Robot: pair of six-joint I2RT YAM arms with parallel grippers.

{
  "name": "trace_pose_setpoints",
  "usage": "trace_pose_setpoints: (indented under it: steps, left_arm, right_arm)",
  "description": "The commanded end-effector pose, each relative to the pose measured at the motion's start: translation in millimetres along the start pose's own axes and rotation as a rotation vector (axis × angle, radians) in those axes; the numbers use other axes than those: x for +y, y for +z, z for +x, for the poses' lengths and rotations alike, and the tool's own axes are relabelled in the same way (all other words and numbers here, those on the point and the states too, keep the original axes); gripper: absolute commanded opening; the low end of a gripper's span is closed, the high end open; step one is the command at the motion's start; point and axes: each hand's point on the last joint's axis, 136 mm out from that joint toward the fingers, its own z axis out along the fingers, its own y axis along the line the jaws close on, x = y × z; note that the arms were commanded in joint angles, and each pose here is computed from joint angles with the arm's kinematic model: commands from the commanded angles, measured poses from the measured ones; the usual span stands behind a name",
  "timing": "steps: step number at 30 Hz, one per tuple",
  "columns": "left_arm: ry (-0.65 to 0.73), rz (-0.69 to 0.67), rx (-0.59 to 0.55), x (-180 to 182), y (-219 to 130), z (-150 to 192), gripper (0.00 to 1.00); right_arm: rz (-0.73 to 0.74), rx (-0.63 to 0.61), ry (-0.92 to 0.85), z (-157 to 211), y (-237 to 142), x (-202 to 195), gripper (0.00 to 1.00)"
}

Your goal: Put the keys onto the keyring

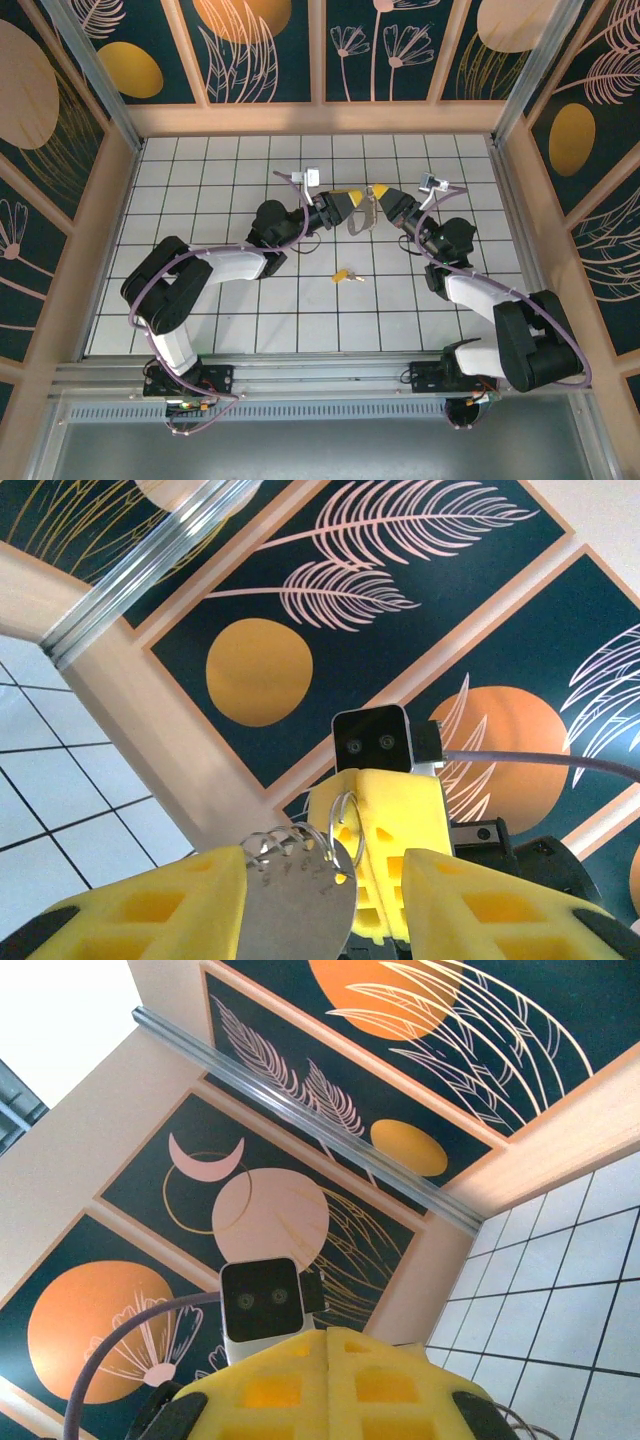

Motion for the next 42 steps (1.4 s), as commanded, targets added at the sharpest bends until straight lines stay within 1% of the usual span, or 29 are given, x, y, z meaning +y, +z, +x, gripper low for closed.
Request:
trace_pose_setpoints:
  steps: [1, 11, 17, 21, 25, 37, 42]
  left_arm:
    - [0.024, 0.069, -0.032, -18, 6, -10, 0.46]
    - [0.025, 0.081, -0.025, -20, 11, -9, 0.46]
    - [0.026, 0.086, -0.019, -21, 13, -8, 0.43]
    - [0.028, 0.088, -0.013, -21, 14, -7, 0.39]
    - [0.027, 0.092, -0.007, -22, 14, -5, 0.31]
    - [0.029, 0.098, 0.01, -22, 15, 0, 0.23]
    - [0.027, 0.091, 0.007, -20, 15, 0, 0.11]
  right_arm:
    - [-0.085, -0.034, -0.034, -11, 3, 23, 0.0]
    - [-0.09, -0.018, -0.028, -7, 6, 21, 0.0]
    - [-0.093, -0.007, -0.025, -3, 8, 21, 0.0]
    - [-0.092, -0.005, -0.023, -3, 9, 20, 0.0]
    - [-0.091, -0.002, -0.022, -2, 10, 19, 0.0]
    - [-0.094, 0.006, -0.023, 1, 12, 19, 0.0]
    - [-0.094, 0.011, -0.023, 2, 13, 19, 0.0]
